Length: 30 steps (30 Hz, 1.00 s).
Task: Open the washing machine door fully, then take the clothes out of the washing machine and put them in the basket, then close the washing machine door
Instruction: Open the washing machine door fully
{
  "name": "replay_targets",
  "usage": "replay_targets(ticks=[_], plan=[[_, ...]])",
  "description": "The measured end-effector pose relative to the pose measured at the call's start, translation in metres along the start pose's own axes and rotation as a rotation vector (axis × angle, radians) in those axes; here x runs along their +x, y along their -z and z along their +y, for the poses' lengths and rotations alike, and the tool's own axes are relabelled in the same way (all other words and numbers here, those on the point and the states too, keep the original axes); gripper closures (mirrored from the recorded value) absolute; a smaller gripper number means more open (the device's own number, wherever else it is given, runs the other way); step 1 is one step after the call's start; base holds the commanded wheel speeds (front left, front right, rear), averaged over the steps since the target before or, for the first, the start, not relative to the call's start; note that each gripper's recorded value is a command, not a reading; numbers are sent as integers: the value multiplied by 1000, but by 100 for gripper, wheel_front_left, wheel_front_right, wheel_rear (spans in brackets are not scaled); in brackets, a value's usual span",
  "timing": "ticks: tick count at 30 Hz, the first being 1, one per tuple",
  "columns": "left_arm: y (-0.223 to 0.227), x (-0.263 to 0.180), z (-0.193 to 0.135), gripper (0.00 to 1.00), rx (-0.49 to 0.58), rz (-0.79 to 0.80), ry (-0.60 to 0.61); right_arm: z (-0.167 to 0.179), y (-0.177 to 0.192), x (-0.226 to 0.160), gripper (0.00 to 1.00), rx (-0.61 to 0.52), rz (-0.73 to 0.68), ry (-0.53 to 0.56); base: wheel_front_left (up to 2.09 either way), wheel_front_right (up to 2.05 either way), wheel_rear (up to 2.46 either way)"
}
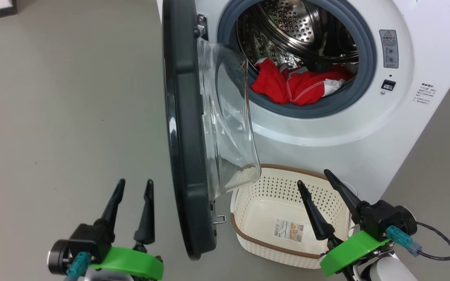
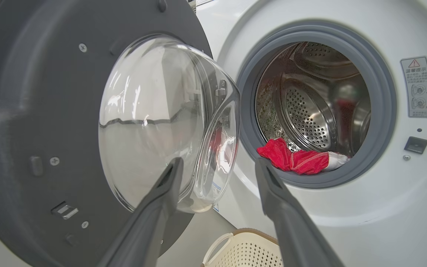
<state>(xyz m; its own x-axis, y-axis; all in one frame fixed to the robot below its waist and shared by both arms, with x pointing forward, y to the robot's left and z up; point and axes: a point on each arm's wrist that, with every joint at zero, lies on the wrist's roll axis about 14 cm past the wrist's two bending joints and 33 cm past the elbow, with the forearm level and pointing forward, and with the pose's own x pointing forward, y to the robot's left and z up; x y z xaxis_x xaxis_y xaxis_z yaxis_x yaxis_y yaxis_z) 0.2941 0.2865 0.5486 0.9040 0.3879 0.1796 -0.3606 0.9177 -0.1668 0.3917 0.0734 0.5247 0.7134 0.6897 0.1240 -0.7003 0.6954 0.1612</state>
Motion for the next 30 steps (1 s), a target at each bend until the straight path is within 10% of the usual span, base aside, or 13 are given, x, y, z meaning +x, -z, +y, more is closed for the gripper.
replay_targets(ticks=[1,17,30], plan=[[-3,1,-1,100,-1,-10,3,0,0,0,0,1,1,1,0,0,0],[-138,22,-53,100,-35,-429,160,-6,3,-3,0,13,6,20,0,0,0],[-109,9,-125,100,-69,-286,400,-11,6,-5,0,17,13,34,0,0,0]])
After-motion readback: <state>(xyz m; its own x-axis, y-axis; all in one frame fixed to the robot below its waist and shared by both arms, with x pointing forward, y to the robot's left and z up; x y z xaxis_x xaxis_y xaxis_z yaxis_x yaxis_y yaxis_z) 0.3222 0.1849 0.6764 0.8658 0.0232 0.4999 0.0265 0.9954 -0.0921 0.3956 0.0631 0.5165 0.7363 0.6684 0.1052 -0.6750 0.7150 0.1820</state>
